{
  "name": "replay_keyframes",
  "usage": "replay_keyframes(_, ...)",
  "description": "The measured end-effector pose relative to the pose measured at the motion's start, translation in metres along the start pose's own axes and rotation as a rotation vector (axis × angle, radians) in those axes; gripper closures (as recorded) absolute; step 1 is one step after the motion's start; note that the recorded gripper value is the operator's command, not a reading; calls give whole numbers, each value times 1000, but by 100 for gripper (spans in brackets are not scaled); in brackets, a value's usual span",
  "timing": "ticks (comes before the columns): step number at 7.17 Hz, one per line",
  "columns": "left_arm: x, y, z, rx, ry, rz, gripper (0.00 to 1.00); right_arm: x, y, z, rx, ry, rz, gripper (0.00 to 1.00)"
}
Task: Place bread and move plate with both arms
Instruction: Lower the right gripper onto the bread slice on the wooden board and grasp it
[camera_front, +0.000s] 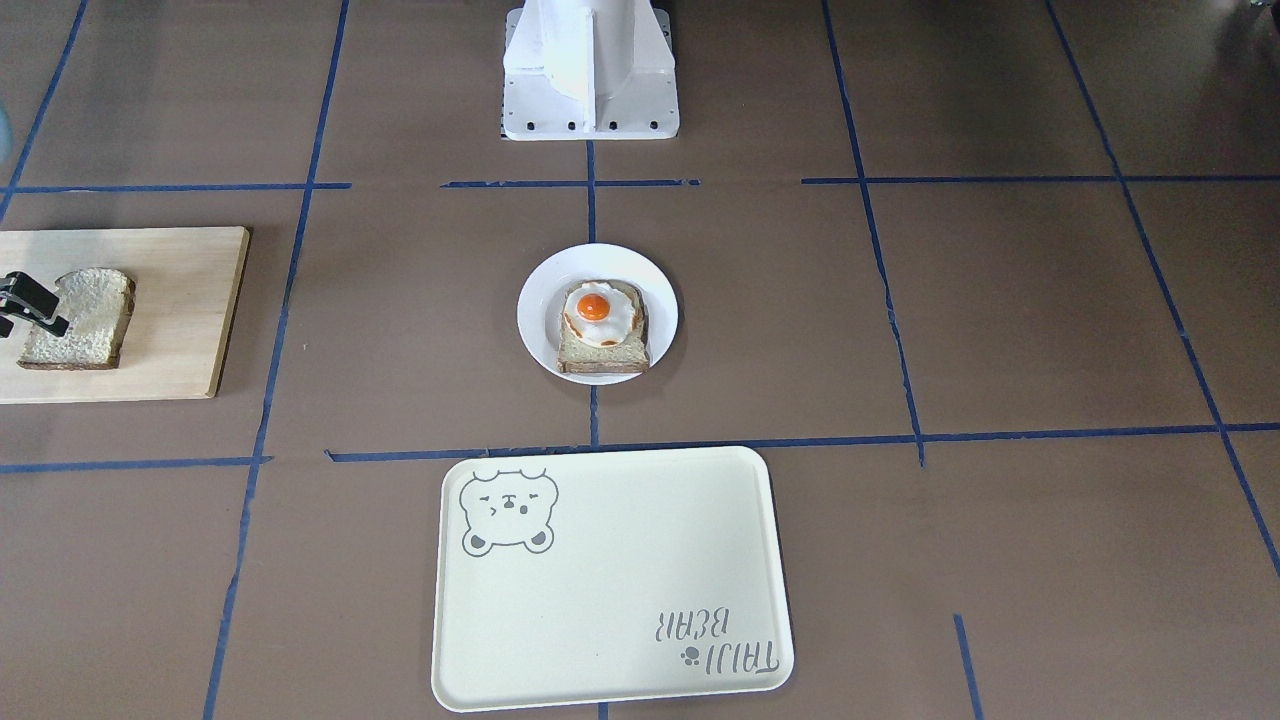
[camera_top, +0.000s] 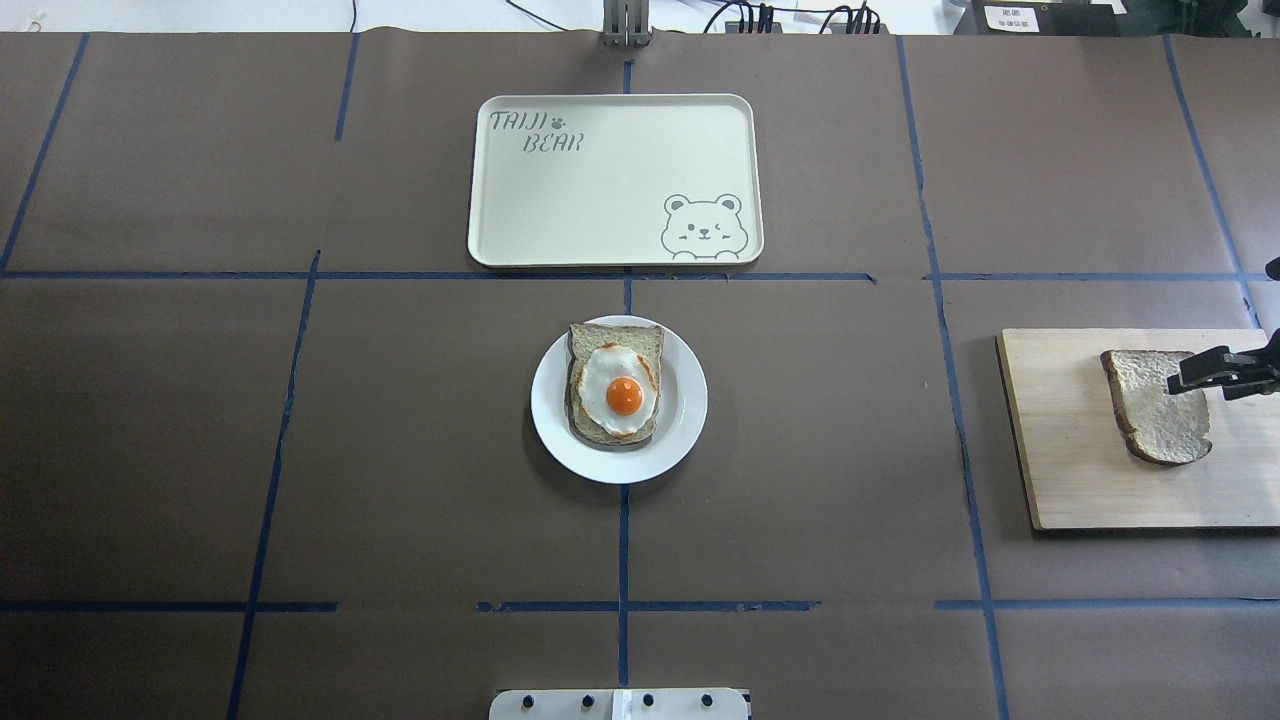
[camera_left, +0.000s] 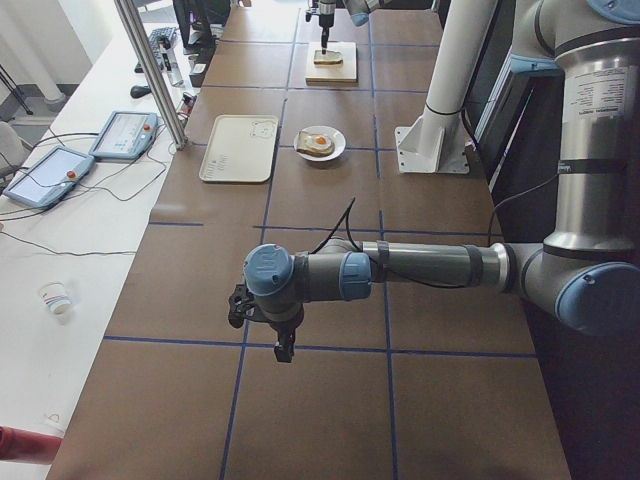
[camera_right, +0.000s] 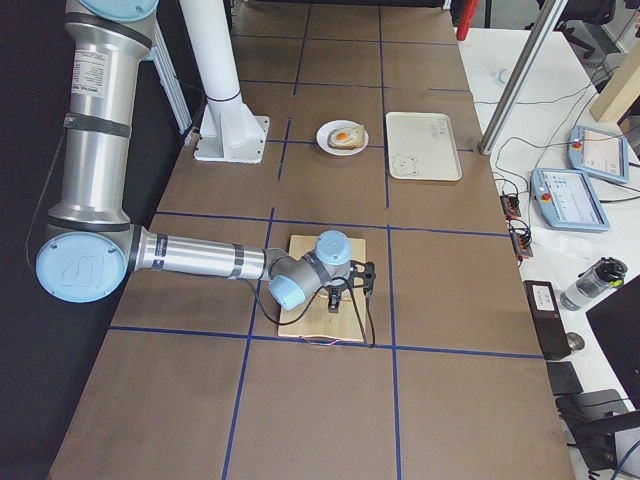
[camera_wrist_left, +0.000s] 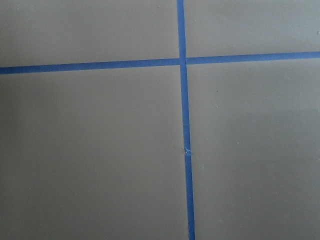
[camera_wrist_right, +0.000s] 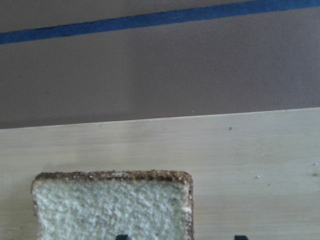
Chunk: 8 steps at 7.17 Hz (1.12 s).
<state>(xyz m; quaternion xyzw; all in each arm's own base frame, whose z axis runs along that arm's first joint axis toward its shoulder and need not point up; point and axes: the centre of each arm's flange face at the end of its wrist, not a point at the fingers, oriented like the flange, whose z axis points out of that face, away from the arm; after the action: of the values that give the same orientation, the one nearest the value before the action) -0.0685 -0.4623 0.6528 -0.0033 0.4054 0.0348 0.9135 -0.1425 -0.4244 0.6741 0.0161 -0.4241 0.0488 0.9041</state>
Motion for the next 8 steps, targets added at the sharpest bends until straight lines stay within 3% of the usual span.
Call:
replay_keyframes(3, 0, 0, 0, -1, 0, -1, 0, 0, 1, 1, -3, 4, 4, 94)
replay_keyframes(4, -1, 0, 1, -1, 0, -1, 0, 0, 1, 2, -3, 3, 1, 99)
replay_keyframes(8, 0, 0, 1, -2, 0, 0, 0, -3, 0, -1, 5, -5, -14, 100)
